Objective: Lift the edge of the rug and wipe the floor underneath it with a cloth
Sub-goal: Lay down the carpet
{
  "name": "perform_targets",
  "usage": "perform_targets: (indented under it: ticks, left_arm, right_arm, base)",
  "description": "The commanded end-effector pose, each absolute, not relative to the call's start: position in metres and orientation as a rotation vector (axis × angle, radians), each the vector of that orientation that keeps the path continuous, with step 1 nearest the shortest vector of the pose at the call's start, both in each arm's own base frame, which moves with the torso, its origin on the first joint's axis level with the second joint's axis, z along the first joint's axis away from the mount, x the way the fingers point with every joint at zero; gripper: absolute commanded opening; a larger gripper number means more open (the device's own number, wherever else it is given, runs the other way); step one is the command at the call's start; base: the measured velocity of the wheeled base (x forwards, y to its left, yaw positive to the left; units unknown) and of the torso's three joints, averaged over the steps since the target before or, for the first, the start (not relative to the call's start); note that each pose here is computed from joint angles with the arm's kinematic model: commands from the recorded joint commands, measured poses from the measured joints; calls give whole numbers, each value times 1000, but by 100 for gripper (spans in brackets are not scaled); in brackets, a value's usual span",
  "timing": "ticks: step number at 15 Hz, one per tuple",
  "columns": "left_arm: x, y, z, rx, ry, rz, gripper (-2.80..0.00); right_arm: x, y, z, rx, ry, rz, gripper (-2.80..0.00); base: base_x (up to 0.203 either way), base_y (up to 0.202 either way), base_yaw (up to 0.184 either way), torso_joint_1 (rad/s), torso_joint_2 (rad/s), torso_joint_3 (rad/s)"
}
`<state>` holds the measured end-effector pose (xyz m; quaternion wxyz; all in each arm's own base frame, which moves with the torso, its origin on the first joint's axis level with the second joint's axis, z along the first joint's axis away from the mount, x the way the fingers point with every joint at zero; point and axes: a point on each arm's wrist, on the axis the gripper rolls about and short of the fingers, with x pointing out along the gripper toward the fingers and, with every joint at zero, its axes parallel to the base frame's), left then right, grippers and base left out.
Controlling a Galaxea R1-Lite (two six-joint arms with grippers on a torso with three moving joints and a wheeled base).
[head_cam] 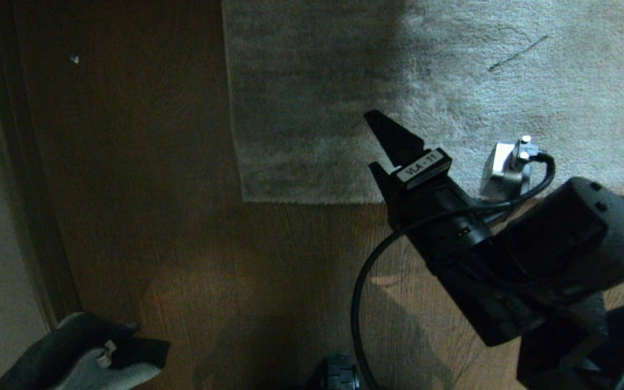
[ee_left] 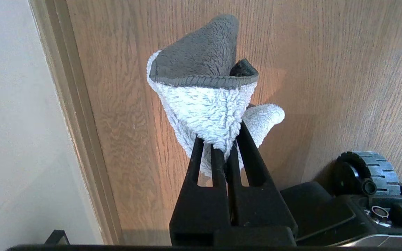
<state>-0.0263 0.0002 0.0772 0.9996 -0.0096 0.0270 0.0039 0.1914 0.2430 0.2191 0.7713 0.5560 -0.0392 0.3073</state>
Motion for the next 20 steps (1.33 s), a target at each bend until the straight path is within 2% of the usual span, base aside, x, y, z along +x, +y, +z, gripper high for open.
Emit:
perform_targets:
  ticks: [1,7,11,12,13,20]
  left_arm:
    - [-26,0,77,-20,55,8,-280]
    - [-26,0,77,-20,55,8,-280]
    - [-26,0,77,-20,55,8,-280]
    - [-26,0,77,-20,54,8,-280]
    - [-26,0,77,-20,55,8,-280]
    - [-26,0,77,-20,56,8,-280]
  right_arm:
    - [196,251,203,1199,-65,660,0]
    - [205,266,167,1130,23,619,0]
    - [207,265,160,1113,38,603,0]
    - [206,264,158,1109,42,599,-22]
    - [207,262,158,1108,42,593,-280]
    - [205,253,157,1098,42,559,-280]
  base:
    - [0,0,0,0,0,0]
    - [0,0,0,0,0,0]
    - [0,0,0,0,0,0]
    - [0,0,0,0,0,0]
    - [0,0,0,0,0,0]
    - [0,0,0,0,0,0]
